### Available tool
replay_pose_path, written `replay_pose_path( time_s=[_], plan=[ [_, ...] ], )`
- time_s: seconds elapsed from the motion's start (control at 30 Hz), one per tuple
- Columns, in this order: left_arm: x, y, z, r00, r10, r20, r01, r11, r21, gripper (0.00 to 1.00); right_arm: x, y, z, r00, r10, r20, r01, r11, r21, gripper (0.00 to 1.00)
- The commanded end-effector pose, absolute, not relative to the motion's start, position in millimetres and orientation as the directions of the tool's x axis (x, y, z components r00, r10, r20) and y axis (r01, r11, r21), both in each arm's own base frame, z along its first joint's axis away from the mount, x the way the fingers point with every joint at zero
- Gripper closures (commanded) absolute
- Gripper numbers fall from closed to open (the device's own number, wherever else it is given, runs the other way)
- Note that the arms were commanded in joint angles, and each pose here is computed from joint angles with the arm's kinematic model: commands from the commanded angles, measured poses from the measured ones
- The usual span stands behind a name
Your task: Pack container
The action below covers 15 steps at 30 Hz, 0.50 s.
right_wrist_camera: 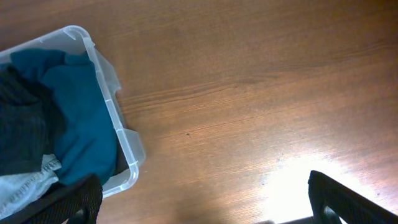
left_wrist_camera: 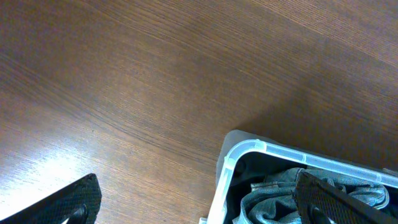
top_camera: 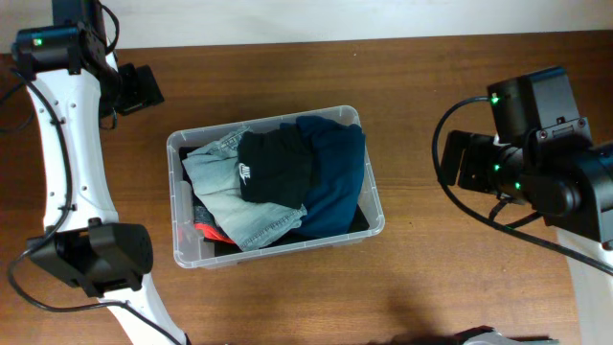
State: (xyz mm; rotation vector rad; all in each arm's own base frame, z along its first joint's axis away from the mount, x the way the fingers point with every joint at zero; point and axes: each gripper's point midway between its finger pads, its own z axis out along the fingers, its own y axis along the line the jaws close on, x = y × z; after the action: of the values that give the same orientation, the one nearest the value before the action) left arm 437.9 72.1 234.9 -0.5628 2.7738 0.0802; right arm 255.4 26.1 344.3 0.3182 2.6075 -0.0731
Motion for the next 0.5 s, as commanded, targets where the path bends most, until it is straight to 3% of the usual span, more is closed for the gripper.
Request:
replay_pose_path(
  time_s=[0.0, 0.47],
  plan=[
    [436, 73, 237, -0.869, -0.385, -0.313, -0.400, 0.917, -0.018, 0.01, 256, 22, 342, -0.861, 0.148, -0.487, 0.192, 0.980, -0.042, 0.01],
    [436, 73, 237, -0.869, -0.385, -0.312, -0.400, 0.917, -0.017, 0.01, 249, 9, 337, -0.858, 0.140, -0.494, 0.217, 0.971, -0.102, 0.01]
  ],
)
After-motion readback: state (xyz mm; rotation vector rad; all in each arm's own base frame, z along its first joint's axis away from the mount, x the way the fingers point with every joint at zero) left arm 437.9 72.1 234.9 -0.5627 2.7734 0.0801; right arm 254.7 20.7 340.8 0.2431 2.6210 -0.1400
